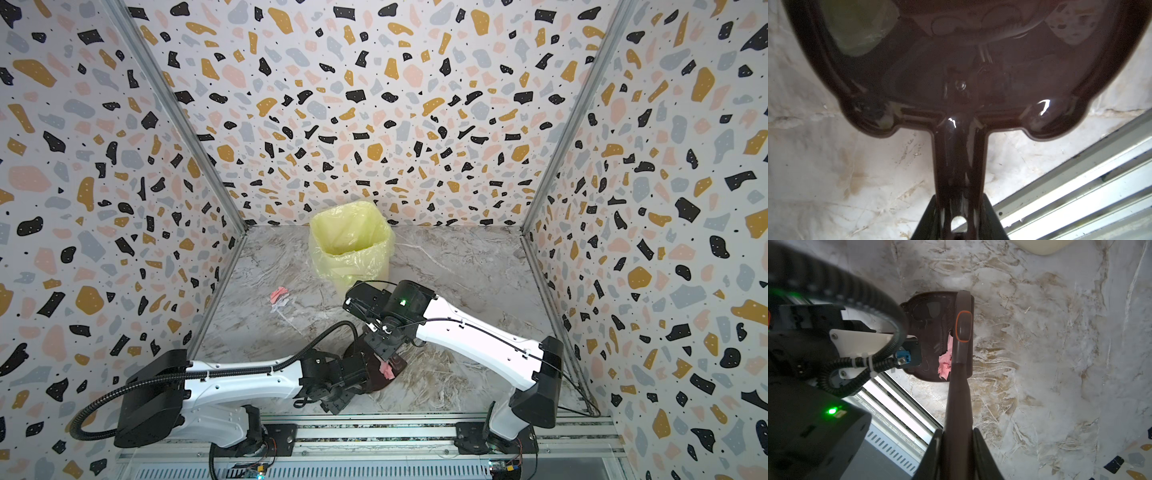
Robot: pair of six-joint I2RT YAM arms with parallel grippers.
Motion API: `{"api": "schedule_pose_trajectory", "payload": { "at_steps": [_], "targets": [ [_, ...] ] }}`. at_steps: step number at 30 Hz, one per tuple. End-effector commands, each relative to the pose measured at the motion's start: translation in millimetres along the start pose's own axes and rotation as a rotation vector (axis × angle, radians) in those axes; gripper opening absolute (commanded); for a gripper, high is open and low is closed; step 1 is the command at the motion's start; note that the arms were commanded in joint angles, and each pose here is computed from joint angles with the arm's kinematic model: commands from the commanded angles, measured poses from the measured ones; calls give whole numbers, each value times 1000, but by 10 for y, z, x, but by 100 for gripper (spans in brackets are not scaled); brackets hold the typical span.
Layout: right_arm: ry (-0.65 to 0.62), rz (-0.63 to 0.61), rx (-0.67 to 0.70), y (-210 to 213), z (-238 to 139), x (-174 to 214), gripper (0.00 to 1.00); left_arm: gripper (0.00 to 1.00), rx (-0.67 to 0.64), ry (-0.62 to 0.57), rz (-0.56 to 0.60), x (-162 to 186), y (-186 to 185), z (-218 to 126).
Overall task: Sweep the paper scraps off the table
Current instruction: 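Sweep the pink scrap into the dustpan with the right gripper's brush, then lift the dustpan toward the yellow bin while the right gripper draws the brush back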
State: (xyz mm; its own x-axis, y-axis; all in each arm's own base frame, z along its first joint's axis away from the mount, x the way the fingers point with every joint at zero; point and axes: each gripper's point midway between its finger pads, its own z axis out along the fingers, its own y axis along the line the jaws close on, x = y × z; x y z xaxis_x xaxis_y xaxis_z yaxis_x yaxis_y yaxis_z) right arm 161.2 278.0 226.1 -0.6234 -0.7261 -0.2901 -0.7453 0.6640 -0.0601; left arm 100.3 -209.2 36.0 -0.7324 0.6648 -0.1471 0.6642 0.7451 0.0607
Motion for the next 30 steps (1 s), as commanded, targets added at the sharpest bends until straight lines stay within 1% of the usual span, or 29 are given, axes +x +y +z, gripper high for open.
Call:
{"api": "schedule_pose_trajectory", "payload": {
  "at_steps": [1, 4, 9, 13, 16, 18, 22, 30],
  "targets": [
    [8, 37, 5, -59, -59, 87, 0, 0, -5, -31, 16, -108, -18, -54],
    [23, 33, -20, 10, -11, 95, 0, 0, -5, -35, 16, -119, -20, -59],
    [-24, 42, -90, 133, -80, 5, 0, 0, -2, -37, 16, -123, -26, -58],
    [-48, 49, -117, 167, -131, -30, 0, 0, -2, -38, 17, -126, -27, -57],
    [-49, 58, -112, 134, -135, -23, 0, 0, -3, -39, 20, -132, -27, -59],
    [-38, 70, -83, 54, -123, 13, 0, 0, -2, -43, 21, -144, -29, -67],
    [-24, 119, 23, -258, -160, 89, 0, 0, 5, -62, 21, -175, -38, -99],
    [-106, 229, 65, -626, -377, 87, 0, 0, 23, -125, 30, -267, -46, -233]
  ]
}}
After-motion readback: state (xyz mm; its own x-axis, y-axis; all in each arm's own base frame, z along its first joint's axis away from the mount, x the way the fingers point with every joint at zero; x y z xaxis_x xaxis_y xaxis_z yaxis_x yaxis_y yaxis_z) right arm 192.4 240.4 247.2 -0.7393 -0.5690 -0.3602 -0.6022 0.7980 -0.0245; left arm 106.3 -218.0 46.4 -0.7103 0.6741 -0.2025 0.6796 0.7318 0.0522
